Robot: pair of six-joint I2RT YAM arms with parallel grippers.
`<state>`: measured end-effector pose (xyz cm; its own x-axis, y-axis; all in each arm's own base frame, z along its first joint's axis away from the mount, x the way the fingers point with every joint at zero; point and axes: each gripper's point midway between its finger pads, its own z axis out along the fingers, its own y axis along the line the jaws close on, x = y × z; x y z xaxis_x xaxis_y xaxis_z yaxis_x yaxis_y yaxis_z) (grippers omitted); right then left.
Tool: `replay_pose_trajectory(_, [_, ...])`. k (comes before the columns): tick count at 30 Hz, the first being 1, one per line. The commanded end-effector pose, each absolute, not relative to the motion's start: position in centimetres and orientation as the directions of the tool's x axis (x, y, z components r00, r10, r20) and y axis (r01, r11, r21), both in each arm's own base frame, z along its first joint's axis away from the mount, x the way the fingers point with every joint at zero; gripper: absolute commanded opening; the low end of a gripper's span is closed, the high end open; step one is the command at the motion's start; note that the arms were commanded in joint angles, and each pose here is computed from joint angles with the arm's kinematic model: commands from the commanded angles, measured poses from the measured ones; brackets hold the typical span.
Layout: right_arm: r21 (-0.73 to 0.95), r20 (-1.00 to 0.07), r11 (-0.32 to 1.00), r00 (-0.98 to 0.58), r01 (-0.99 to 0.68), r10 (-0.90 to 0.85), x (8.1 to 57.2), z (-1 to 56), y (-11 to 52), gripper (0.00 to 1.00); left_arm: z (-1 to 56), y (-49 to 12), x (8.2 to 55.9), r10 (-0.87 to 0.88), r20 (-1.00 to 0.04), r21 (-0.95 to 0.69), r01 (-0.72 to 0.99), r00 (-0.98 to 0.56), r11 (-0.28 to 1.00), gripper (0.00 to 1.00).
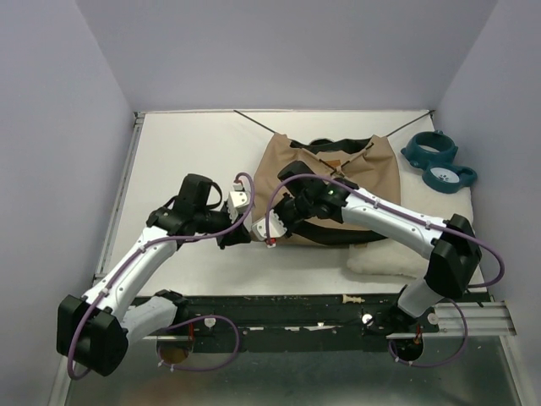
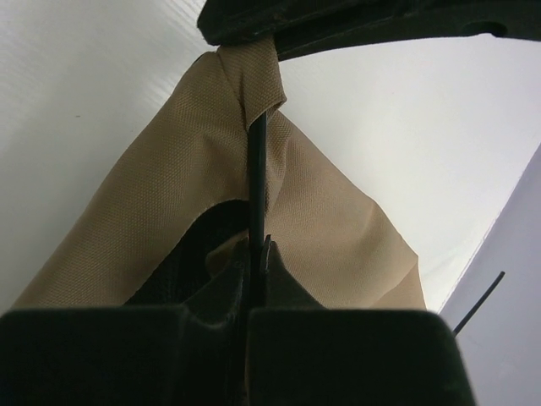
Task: Set up the pet tent
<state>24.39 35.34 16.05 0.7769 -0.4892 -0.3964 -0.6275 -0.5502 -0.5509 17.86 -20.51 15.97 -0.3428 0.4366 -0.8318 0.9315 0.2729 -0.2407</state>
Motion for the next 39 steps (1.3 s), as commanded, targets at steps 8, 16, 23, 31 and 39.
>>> replay_pose_trajectory(8, [-0.499,-0.400,-0.612,0.790,-0.613,-0.465,21.3,14.7,34.5,0.01,17.1,-20.8,19.6,0.450,-0.834,-0.207,0.936,-0.320,0.283,0.05])
replay_pose_trajectory(16, [-0.526,-0.399,-0.576,0.779,-0.626,-0.483,22.2,15.3,35.6,0.01,17.3,-21.1,19.1,0.444,-0.828,-0.243,0.933,-0.342,0.265,0.07])
replay_pose_trajectory(23, [-0.532,-0.417,-0.575,0.783,-0.622,-0.461,21.6,15.9,35.9,0.01,17.0,-21.3,19.6,0.437,-0.812,-0.281,0.915,-0.388,0.291,0.14])
replay_pose_trajectory(31, [-0.540,-0.398,-0.598,0.805,-0.593,-0.439,21.2,15.3,35.6,0.01,16.8,-22.1,19.3,0.385,-0.789,-0.385,0.873,-0.480,0.299,0.17])
replay_pose_trajectory(39, [-0.560,-0.342,-0.611,0.827,-0.560,-0.445,21.5,13.8,35.4,0.01,17.2,-22.8,18.9,0.348,-0.752,-0.480,0.827,-0.559,0.292,0.17])
